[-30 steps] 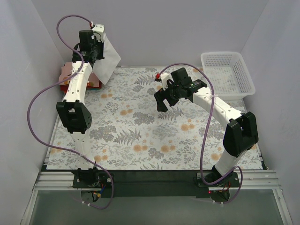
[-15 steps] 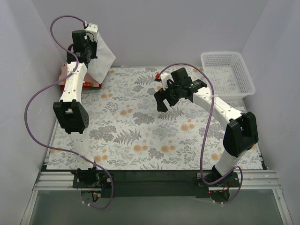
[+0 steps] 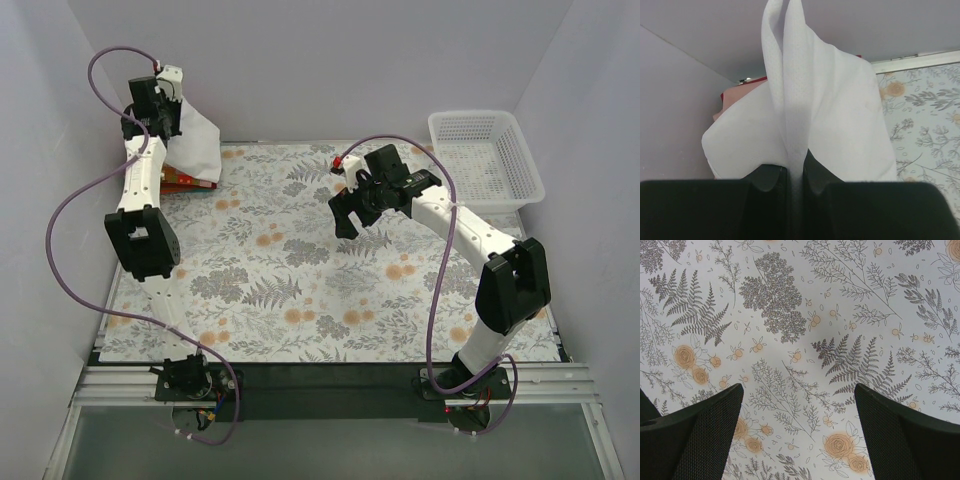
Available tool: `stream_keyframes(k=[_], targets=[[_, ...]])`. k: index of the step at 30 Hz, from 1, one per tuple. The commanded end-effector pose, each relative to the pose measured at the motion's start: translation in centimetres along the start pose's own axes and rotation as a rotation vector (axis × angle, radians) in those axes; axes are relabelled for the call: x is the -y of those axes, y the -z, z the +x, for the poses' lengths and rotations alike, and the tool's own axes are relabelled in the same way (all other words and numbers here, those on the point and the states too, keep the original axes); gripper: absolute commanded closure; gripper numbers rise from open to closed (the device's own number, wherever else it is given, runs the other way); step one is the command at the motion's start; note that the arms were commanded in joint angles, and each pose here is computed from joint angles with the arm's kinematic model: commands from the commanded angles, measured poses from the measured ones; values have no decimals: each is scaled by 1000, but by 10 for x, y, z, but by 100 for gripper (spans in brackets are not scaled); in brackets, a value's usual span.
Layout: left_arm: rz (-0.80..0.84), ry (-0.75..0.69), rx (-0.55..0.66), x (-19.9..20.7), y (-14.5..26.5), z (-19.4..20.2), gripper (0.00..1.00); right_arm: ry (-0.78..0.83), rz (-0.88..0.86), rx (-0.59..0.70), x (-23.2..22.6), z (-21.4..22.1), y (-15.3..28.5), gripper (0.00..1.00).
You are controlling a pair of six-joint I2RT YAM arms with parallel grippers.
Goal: Fold and stack the t-shirts
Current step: Neatly place the folded tshirt to the corner
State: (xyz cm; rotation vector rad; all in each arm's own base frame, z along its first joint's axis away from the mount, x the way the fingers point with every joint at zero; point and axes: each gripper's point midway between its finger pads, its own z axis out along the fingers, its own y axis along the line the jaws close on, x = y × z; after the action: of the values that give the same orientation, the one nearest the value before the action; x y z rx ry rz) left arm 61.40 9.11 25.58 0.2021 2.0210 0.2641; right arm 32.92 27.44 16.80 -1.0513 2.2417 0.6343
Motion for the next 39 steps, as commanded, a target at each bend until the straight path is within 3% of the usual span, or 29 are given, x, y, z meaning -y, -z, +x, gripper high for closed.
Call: stream_keyframes(k=[1, 21, 22, 23, 25, 27, 30, 35, 39], targets=[[-13, -54, 53, -16, 0, -13, 100, -16, -26, -2, -3, -3, -2, 2], [-86, -142, 22, -88, -53, 49, 100, -35, -42, -36, -3, 7, -11, 2], [-109, -139, 30, -97, -53, 49, 96, -36, -44, -34, -3, 6, -11, 2], [-127, -139, 45, -103, -55, 47, 84, -36, -44, -32, -3, 5, -10, 2], [-164, -135, 57, -118, -53, 46, 71, -38, -46, -36, -4, 6, -11, 2], [-191, -121, 97, -135, -45, 33, 57, -38, -45, -27, -5, 4, -8, 2], [-187, -84, 159, -144, -23, 7, 48, -33, -48, -20, -6, 2, -5, 2], [-125, -9, 236, -140, 29, -26, 49, -29, -58, -8, -9, -1, -2, 2], [1, 86, 220, -117, 57, -24, 60, -30, -77, -1, -13, 0, 1, 2]])
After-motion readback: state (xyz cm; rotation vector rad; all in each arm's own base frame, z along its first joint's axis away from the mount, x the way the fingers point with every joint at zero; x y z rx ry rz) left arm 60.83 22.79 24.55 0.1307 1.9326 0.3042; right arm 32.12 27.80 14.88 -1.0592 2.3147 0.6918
